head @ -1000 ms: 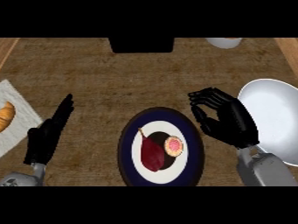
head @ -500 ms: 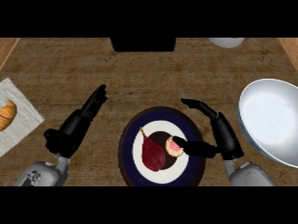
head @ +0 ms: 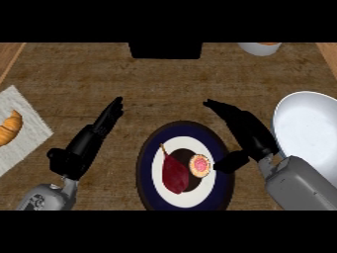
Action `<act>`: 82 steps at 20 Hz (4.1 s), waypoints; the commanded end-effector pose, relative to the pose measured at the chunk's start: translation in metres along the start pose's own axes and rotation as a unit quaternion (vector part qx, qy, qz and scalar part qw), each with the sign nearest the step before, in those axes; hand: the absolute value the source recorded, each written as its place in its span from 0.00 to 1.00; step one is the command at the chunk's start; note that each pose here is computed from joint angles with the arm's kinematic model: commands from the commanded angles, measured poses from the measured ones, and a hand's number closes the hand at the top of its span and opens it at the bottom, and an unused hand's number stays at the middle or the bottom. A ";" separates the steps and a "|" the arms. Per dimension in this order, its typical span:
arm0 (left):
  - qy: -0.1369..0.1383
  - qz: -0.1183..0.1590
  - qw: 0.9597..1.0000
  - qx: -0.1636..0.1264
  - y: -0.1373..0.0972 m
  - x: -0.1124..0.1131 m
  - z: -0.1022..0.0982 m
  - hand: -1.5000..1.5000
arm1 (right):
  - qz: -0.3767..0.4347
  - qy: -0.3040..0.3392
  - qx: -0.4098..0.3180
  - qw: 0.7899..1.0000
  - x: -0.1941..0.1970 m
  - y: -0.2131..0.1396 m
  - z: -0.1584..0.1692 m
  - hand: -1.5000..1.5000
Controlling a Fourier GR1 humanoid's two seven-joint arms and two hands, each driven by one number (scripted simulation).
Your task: Pick the cupcake from the plate and place it in the bowl
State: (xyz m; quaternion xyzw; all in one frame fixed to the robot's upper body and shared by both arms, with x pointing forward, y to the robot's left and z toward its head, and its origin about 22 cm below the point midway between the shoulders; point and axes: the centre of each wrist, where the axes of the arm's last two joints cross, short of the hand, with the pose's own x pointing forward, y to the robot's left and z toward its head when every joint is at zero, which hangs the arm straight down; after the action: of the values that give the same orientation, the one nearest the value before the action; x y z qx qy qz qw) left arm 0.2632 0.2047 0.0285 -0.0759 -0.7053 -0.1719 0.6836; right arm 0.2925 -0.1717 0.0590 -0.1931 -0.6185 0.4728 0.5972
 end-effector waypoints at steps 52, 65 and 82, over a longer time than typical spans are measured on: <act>0.005 0.005 1.000 -0.005 0.015 0.007 -0.001 0.50 | 0.173 0.170 0.174 0.954 0.045 0.064 0.006 0.00; -0.007 0.002 1.000 0.004 -0.001 -0.002 0.006 0.50 | 0.160 0.095 0.126 0.974 0.047 0.082 -0.031 1.00; 0.001 0.007 1.000 0.009 -0.003 0.003 0.007 0.50 | 0.166 0.378 -0.098 0.905 0.053 0.039 -0.055 1.00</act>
State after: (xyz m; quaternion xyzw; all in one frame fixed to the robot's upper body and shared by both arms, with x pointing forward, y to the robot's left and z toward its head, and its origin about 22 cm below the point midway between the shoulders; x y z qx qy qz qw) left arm 0.2584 0.2060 0.0330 -0.0786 -0.7072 -0.1661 0.6827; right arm 0.3172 -0.0962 0.0348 -0.4395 -0.3643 0.4384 0.6942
